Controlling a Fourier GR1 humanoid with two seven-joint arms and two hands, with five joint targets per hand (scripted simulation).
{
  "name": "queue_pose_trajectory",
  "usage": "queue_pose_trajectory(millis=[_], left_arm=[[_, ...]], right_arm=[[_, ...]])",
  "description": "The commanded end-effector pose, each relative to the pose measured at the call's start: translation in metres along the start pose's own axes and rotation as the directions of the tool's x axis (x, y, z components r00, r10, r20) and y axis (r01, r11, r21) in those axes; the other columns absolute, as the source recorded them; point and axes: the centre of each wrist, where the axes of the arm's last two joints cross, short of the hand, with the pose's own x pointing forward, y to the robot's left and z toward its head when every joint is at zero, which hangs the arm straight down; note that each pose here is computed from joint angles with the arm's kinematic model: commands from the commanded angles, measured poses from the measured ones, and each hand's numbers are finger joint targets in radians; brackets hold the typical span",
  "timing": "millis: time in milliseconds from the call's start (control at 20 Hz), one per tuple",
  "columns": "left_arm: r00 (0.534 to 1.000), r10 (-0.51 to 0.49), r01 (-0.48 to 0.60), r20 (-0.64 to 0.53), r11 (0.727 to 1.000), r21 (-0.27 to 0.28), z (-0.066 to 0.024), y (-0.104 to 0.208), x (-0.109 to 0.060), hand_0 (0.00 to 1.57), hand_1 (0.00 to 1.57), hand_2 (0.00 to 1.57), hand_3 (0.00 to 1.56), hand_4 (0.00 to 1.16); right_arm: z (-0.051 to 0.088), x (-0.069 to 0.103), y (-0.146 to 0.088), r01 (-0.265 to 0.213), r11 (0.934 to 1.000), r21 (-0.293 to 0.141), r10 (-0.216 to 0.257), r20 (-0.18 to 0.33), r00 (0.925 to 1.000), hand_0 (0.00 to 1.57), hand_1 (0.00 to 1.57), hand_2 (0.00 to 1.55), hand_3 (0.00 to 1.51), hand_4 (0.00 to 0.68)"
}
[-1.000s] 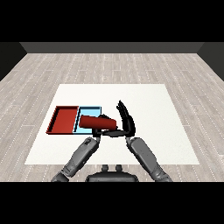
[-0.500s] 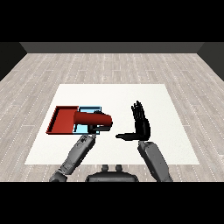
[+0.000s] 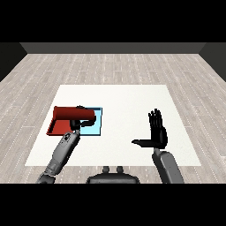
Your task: Pick the red can and put it in the red box
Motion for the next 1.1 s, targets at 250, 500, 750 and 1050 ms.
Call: queue_pose_trajectory(millis=[250, 500, 750, 1050], left_arm=[[0.926, -0.323, 0.342, -0.197, 0.937, 0.068, -0.0529, 0.108, -0.013, 1.57, 1.57, 1.54, 1.47, 1.11], [0.804, -0.445, 0.495, -0.395, 0.868, 0.030, -0.0436, 0.158, -0.052, 1.57, 1.57, 1.56, 1.48, 1.05], [0.607, -0.541, 0.643, -0.582, 0.765, -0.041, -0.0256, 0.198, -0.079, 1.51, 1.51, 1.43, 1.36, 0.97], [0.453, -0.569, 0.661, -0.686, 0.731, -0.171, 0.0001, 0.187, -0.113, 0.00, 0.00, 0.32, 0.00, 0.71]], right_arm=[[0.009, -0.012, -0.026, 0.009, 0.9982, -0.059, -0.012, -0.041, 0.9991, 0.00, 0.00, 0.00, 0.00, 0.000], [0.009, -0.033, -0.030, -0.035, 0.9964, -0.077, 0.030, -0.067, 0.9973, 0.00, 0.00, 0.00, 0.00, 0.000], [-0.004, -0.043, -0.029, 0.012, 0.9978, -0.065, -0.015, -0.047, 0.9988, 0.00, 0.00, 0.00, 0.00, 0.000], [-0.003, -0.052, -0.037, -0.066, 0.9946, -0.080, 0.061, -0.069, 0.9958, 0.00, 0.00, 0.00, 0.00, 0.000]])
